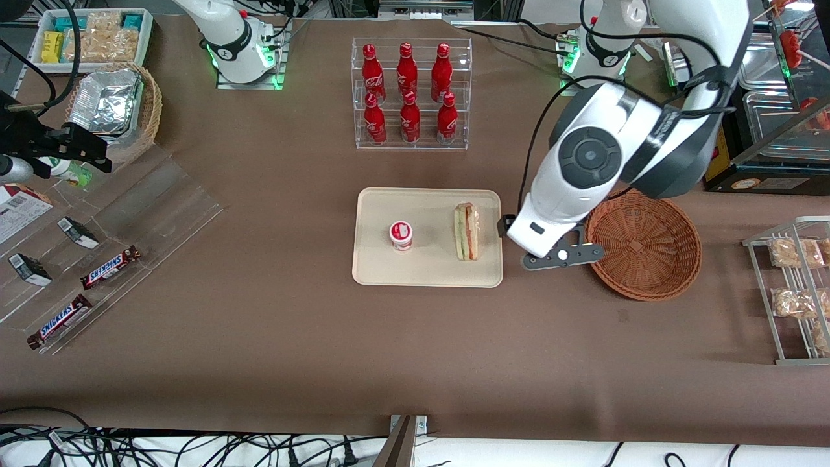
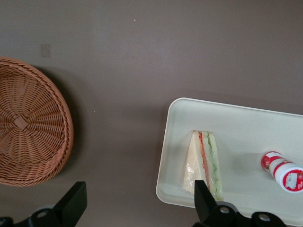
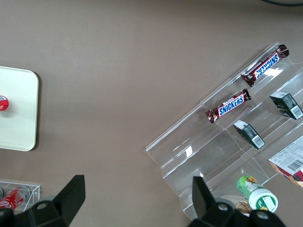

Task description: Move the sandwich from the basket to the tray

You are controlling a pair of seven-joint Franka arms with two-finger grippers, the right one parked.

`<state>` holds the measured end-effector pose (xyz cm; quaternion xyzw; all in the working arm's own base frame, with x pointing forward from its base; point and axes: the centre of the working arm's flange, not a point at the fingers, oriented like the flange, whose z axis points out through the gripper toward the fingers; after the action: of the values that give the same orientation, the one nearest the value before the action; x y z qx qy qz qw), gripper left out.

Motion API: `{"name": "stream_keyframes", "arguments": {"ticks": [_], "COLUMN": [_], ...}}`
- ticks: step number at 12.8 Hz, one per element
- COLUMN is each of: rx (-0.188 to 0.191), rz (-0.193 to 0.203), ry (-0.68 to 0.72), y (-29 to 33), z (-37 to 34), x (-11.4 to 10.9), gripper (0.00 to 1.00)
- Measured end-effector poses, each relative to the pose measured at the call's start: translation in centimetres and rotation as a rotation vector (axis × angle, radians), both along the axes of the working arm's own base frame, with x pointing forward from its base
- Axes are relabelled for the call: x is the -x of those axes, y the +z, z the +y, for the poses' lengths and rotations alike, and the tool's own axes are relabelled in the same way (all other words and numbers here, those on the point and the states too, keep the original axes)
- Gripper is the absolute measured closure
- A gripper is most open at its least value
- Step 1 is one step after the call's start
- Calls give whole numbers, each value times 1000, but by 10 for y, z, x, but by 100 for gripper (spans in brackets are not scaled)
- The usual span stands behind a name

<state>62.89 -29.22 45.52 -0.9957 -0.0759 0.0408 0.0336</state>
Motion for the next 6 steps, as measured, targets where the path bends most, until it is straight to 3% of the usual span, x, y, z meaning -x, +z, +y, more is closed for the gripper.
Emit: {"name": "stream_keyframes", "arguments": {"ticks": [6], "rx": [1], "rz": [3], "ry": [12], "y": [0], "z": [30], "x": [-14], "gripper": [0]}}
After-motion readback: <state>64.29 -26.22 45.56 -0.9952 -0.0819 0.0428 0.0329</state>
